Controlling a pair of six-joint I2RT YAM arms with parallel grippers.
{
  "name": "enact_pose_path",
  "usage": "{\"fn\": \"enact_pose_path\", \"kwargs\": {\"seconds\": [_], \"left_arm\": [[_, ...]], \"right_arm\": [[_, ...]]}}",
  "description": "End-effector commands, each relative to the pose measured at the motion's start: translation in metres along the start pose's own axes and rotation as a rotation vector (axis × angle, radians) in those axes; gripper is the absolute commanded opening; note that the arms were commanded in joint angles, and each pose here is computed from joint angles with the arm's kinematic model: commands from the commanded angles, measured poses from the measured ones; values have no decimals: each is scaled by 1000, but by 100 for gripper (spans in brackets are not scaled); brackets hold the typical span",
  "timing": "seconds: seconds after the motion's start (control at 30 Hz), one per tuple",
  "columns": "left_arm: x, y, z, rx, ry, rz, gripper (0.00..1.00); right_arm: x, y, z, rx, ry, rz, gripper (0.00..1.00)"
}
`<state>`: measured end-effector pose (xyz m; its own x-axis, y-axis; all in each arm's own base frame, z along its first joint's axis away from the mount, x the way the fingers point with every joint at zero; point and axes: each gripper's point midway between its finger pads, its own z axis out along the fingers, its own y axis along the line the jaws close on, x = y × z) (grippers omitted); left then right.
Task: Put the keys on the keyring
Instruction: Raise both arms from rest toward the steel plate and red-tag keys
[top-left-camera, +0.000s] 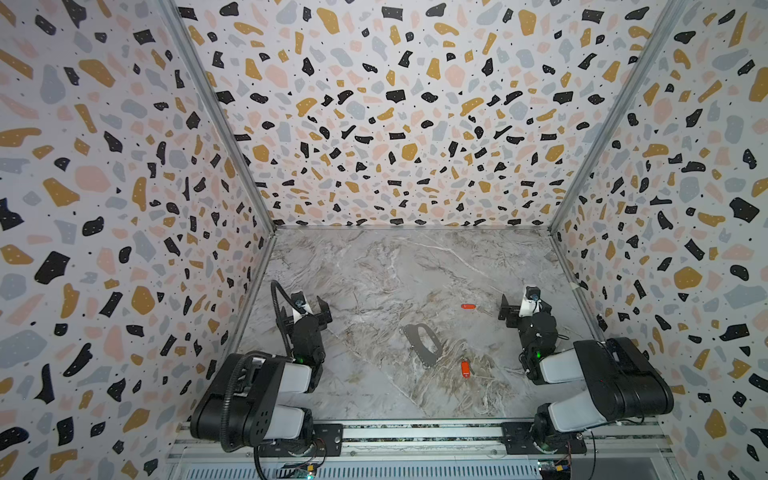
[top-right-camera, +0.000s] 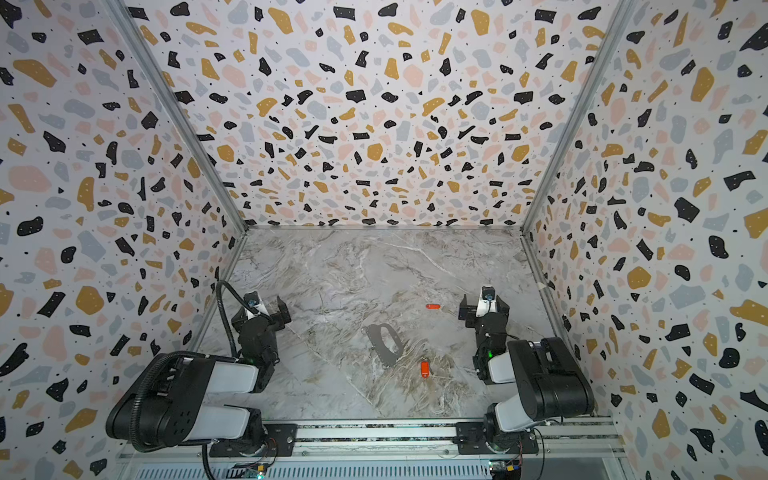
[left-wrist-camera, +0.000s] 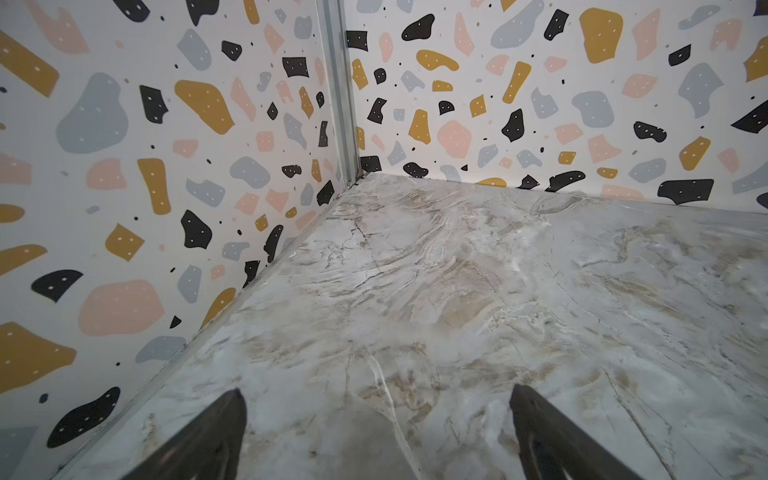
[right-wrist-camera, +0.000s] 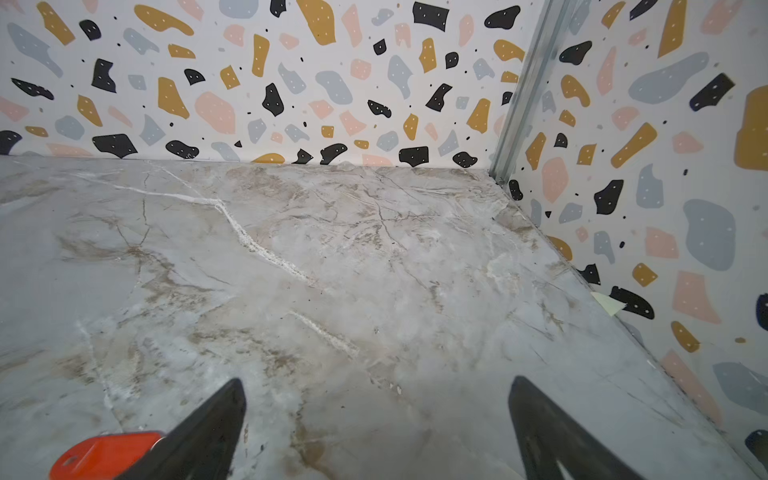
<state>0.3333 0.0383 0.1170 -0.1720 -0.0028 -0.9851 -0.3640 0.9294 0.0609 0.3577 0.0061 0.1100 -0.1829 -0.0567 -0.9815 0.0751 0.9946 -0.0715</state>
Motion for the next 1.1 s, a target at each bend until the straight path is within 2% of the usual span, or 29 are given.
{"fn": "enact_pose_path", "kwargs": {"seconds": [0.0,0.9,1.0,1.07], "left_arm": [[-20,-1,2,-11,-69,-27,99],[-21,-1,2,-9,-70,-28,99],[-35,-11,5,34,-87,-8,100],[-46,-22,17,51,5,35,100]], "right_arm": [[-16,-3,4,16,-47,5,99],[-16,-3,4,15,-49,6,99],[-21,-5,0,39,-52,5,99],[-33,-6,-6,58,-81,-7,99]]}}
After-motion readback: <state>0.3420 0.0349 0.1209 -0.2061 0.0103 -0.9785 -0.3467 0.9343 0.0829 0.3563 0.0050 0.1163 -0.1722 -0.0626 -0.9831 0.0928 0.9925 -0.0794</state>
